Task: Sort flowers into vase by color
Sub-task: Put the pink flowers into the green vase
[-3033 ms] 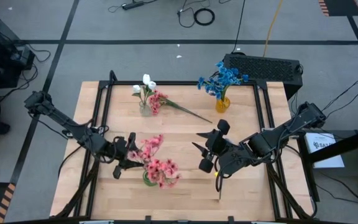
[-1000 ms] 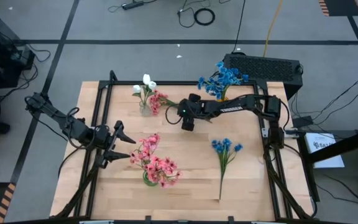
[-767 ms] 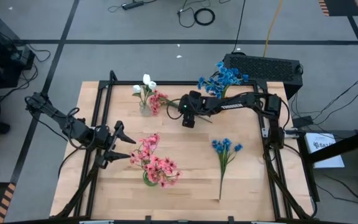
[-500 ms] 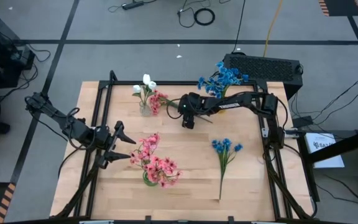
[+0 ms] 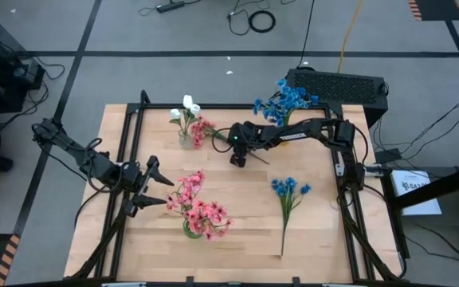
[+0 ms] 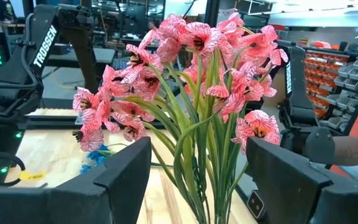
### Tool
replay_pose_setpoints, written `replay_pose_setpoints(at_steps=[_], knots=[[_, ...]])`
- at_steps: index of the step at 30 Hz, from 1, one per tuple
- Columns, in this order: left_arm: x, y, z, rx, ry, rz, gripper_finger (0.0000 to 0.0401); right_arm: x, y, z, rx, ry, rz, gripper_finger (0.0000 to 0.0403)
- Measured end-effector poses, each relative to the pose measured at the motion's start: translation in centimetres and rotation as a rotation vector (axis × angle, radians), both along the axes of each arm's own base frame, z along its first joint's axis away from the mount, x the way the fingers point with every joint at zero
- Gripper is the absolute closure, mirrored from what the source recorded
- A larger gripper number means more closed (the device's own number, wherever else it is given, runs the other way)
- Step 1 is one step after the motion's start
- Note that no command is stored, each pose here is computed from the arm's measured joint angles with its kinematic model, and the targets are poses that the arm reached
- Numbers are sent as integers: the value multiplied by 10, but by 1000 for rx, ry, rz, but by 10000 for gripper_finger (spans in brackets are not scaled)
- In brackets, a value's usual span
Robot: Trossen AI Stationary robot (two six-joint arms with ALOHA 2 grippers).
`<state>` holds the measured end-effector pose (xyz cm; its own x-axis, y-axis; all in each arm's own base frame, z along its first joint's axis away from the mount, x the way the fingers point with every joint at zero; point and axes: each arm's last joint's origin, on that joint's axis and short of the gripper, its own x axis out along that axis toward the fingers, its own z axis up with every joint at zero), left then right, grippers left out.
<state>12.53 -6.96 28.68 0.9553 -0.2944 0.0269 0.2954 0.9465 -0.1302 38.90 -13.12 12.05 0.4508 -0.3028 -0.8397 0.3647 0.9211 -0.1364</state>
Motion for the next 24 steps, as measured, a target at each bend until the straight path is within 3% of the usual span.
replay_pose_setpoints(at_steps=[7, 14, 24], knots=[[0, 0, 0, -1, 0, 0, 131, 2, 10, -1, 69, -38, -143, 396], [0, 0, 0, 0, 0, -1, 131, 2, 28, 2, 87, -32, -234, 400], [0, 0, -1, 2, 6, -7, 131, -8, 73, 34, 226, -15, -279, 402]])
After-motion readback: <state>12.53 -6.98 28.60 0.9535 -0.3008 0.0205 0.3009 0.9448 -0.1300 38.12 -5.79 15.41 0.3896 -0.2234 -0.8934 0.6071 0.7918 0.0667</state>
